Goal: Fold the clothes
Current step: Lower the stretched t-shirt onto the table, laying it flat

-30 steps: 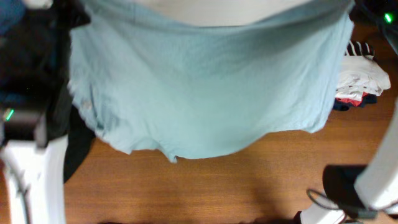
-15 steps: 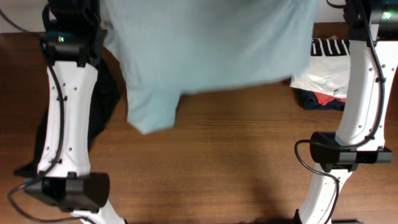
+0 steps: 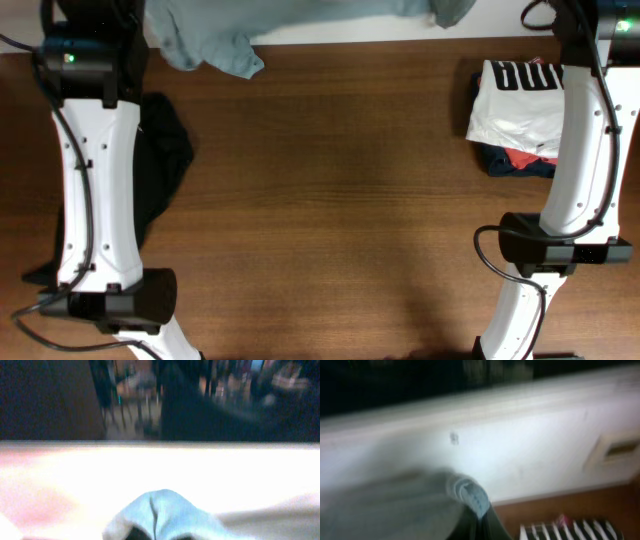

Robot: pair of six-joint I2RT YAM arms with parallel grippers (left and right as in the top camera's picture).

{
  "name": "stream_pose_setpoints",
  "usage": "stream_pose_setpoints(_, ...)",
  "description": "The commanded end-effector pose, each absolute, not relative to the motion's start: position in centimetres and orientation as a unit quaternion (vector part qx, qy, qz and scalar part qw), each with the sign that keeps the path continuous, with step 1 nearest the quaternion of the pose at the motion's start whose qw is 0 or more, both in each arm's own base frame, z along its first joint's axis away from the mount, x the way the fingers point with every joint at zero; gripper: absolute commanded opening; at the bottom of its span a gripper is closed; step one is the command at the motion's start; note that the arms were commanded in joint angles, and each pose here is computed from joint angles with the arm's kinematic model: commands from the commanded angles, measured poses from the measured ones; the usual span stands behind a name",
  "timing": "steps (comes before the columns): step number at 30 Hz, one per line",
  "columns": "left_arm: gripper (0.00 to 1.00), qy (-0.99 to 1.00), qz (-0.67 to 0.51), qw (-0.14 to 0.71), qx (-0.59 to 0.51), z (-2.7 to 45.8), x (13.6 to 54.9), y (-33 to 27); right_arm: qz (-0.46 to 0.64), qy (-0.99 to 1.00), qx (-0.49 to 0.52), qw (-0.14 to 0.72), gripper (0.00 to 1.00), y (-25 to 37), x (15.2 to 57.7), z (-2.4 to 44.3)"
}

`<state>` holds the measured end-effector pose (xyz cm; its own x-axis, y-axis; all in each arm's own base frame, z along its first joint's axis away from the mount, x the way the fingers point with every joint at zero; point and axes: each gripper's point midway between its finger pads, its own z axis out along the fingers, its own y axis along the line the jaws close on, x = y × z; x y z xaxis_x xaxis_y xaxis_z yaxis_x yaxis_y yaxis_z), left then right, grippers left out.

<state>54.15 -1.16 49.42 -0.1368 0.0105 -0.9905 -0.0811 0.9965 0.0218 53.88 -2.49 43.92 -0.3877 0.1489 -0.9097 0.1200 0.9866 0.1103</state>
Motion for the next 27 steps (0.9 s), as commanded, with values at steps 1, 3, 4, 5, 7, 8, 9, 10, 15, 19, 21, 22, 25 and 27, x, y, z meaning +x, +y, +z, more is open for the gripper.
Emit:
stream_pose_setpoints(1, 0.00, 0.801, 0.045, 0.596, -0.012, 44.4, 55.2, -0.9, 0.009, 0.858, 0.085, 0.506, 0.04, -2.8, 54.0, 40.9)
stream_pose_setpoints(3, 0.00, 0.824, 0.049, 0.565, -0.010, 42.3, 55.0, -0.8, 0.007, 0.875, 0.086, 0.476, 0.04, -2.8, 53.7, 39.0)
stream_pose_setpoints(4, 0.00, 0.837, 0.053, 0.544, -0.010, 40.9, 54.9, -0.6, 0.007, 0.882, 0.086, 0.463, 0.04, -2.8, 53.5, 38.2)
stream_pose_setpoints(5, 0.00, 0.848, 0.056, 0.527, -0.010, 39.9, 54.6, -0.4, 0.005, 0.891, 0.087, 0.445, 0.04, -2.8, 53.3, 37.2)
stream_pose_setpoints(7, 0.00, 0.871, 0.060, 0.487, -0.010, 37.6, 54.0, 0.1, 0.001, 0.906, 0.085, 0.416, 0.04, -2.9, 52.6, 35.7)
stream_pose_setpoints(8, 0.00, 0.881, 0.063, 0.468, -0.010, 36.7, 53.5, 0.3, 0.000, 0.911, 0.086, 0.404, 0.04, -3.0, 52.3, 35.2)
stream_pose_setpoints(9, 0.00, 0.889, 0.065, 0.452, -0.011, 35.9, 53.0, 0.6, -0.001, 0.915, 0.087, 0.394, 0.04, -3.1, 51.9, 34.7)
stream_pose_setpoints(10, 0.00, 0.900, 0.067, 0.431, -0.012, 35.0, 52.3, 1.0, -0.003, 0.922, 0.088, 0.378, 0.04, -3.1, 51.3, 34.1)
stream_pose_setpoints(15, 0.00, 0.935, 0.070, 0.347, -0.015, 31.9, 49.2, 2.0, 0.007, 0.945, 0.079, 0.317, 0.04, -2.5, 48.8, 32.1)
stream_pose_setpoints(19, 0.00, 0.954, 0.064, 0.292, -0.008, 30.1, 46.9, 1.7, 0.009, 0.960, 0.076, 0.268, 0.04, -2.1, 46.8, 30.7)
stream_pose_setpoints(21, 0.00, 0.964, 0.046, 0.262, -0.001, 29.2, 45.7, 1.0, 0.013, 0.963, 0.074, 0.257, 0.04, -2.0, 46.3, 30.4)
stream_pose_setpoints(22, 0.00, 0.968, 0.038, 0.247, 0.002, 28.8, 45.0, 0.8, 0.025, 0.964, 0.067, 0.257, 0.04, -1.5, 46.4, 30.4)
stream_pose_setpoints(25, 0.00, 0.978, 0.033, 0.205, 0.005, 27.8, 43.1, 0.6, 0.058, 0.963, 0.058, 0.257, 0.04, -0.3, 46.3, 30.6)
stream_pose_setpoints(27, 0.00, 0.984, 0.032, 0.173, 0.002, 27.2, 41.6, 0.6, 0.075, 0.962, 0.053, 0.256, 0.04, 0.3, 46.3, 30.7)
